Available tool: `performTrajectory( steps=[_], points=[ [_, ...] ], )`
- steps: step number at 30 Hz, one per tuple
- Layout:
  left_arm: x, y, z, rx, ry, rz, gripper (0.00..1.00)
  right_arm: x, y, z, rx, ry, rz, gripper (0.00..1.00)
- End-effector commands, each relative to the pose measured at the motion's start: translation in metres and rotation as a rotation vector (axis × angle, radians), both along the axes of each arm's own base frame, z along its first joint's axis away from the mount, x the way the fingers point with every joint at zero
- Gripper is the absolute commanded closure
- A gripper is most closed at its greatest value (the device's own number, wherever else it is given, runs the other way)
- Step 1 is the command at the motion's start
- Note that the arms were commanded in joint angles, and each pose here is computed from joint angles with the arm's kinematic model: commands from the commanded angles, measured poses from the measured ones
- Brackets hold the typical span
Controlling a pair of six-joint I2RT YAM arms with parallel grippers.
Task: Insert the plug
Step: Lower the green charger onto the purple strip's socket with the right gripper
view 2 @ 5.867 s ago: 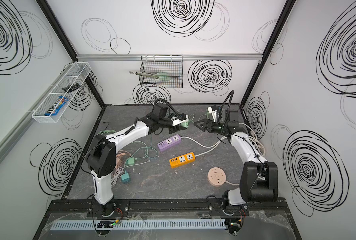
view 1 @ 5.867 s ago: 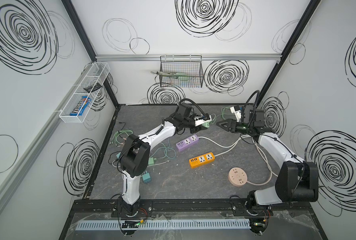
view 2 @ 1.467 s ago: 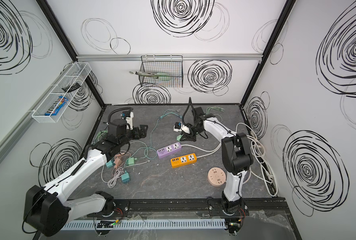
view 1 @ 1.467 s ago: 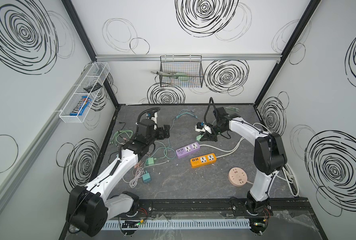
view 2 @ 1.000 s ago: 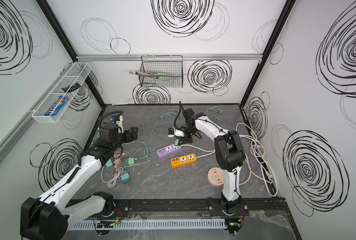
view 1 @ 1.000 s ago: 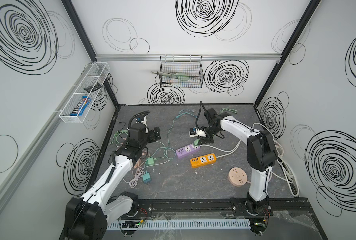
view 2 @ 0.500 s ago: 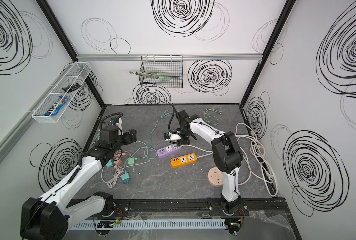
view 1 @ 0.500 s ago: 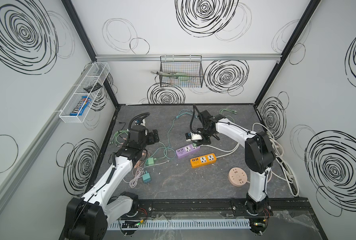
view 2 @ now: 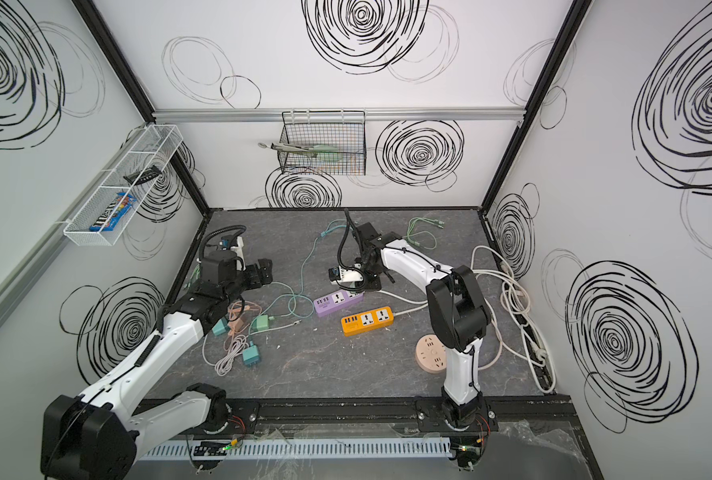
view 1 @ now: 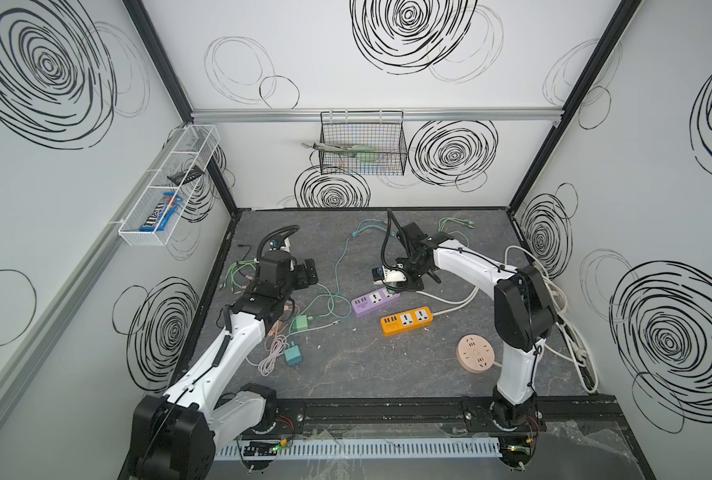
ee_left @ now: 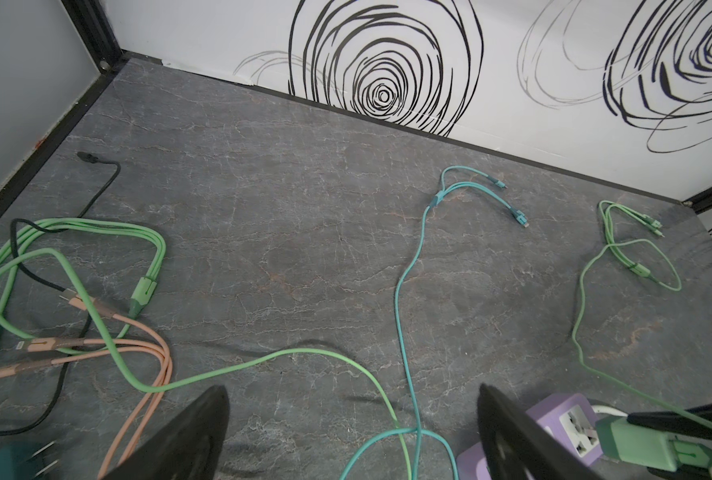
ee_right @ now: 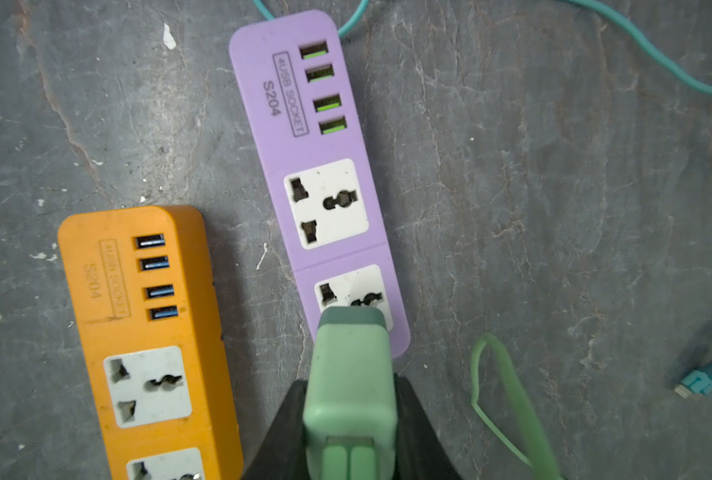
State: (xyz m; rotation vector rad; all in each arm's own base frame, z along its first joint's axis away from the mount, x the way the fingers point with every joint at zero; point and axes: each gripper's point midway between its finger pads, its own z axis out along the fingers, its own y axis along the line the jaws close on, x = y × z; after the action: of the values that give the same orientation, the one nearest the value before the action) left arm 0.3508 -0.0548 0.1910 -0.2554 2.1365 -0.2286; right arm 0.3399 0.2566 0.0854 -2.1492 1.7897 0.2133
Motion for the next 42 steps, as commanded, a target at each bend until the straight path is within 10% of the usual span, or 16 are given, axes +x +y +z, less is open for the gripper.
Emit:
performTrajectory(
  steps=[1,42],
  points=[
    [0.003,0.002,0.004,-0.018,-0.027,0.013,0.04,-0.015,-0.005,-0.003,-0.021,0.037,0.009,1.0],
    [0.004,-0.008,0.001,-0.052,-0.022,-0.032,0.04,-0.035,0.011,-0.078,-0.227,0.183,0.067,1.0]
  ],
)
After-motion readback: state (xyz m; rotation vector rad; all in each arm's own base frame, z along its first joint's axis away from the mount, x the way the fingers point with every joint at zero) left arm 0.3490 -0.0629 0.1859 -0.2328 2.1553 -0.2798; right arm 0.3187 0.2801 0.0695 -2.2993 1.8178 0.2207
